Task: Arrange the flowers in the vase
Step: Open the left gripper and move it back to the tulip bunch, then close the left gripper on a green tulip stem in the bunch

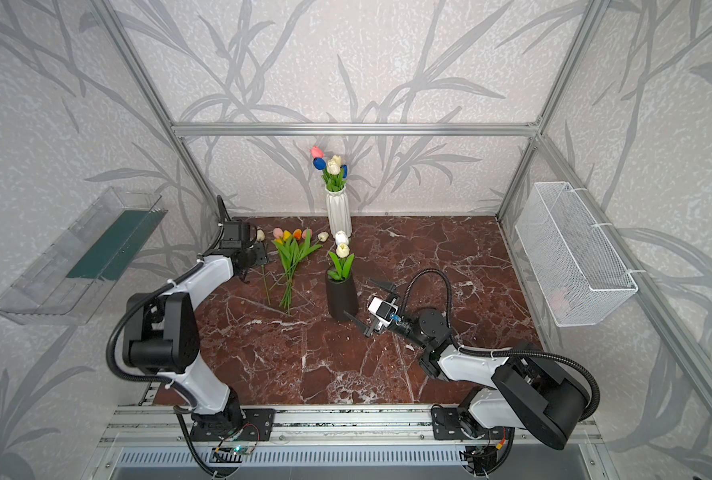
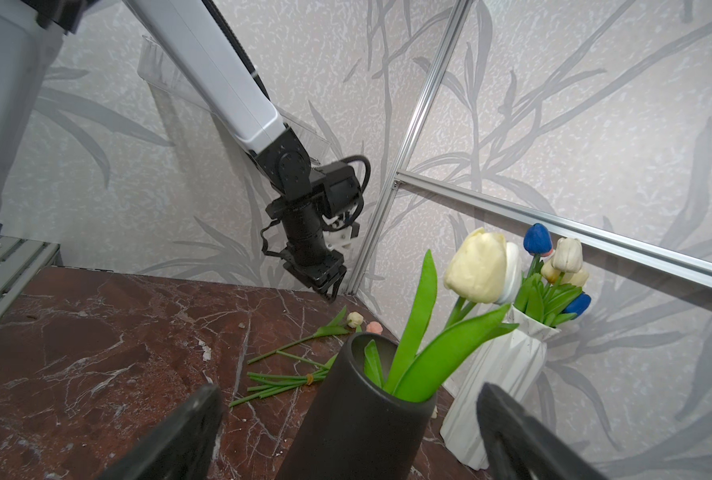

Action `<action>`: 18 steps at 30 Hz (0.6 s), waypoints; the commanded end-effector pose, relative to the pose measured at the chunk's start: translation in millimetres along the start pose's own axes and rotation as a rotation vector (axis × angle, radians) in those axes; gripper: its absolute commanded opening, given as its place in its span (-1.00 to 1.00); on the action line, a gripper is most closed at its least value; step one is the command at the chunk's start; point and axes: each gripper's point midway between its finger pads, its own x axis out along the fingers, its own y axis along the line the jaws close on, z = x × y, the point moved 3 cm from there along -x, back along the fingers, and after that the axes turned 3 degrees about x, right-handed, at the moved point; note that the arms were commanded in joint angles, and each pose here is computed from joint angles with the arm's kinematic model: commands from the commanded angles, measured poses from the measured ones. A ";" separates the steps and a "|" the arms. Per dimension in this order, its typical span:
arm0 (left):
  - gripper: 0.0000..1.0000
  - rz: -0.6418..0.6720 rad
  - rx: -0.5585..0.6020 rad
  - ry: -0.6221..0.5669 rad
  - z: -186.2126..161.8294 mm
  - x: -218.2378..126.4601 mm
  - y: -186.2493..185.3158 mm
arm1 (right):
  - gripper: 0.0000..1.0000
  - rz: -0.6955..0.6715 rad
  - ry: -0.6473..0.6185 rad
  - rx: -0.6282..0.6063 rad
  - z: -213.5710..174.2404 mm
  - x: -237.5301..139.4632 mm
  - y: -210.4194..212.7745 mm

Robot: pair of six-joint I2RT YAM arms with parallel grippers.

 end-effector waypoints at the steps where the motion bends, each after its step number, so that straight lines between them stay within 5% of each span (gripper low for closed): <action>1: 0.25 0.025 0.014 0.136 -8.1 7.9 1.3 | 0.93 0.010 -0.035 -0.003 9.6 0.3 2.5; 6: 0.18 0.055 0.060 0.292 -16.7 39.3 -0.4 | 0.93 0.013 -0.027 -0.007 10.5 0.7 3.0; 18: -0.15 0.062 0.088 0.347 -18.5 68.1 4.4 | 0.93 0.011 -0.018 -0.017 9.2 0.6 3.7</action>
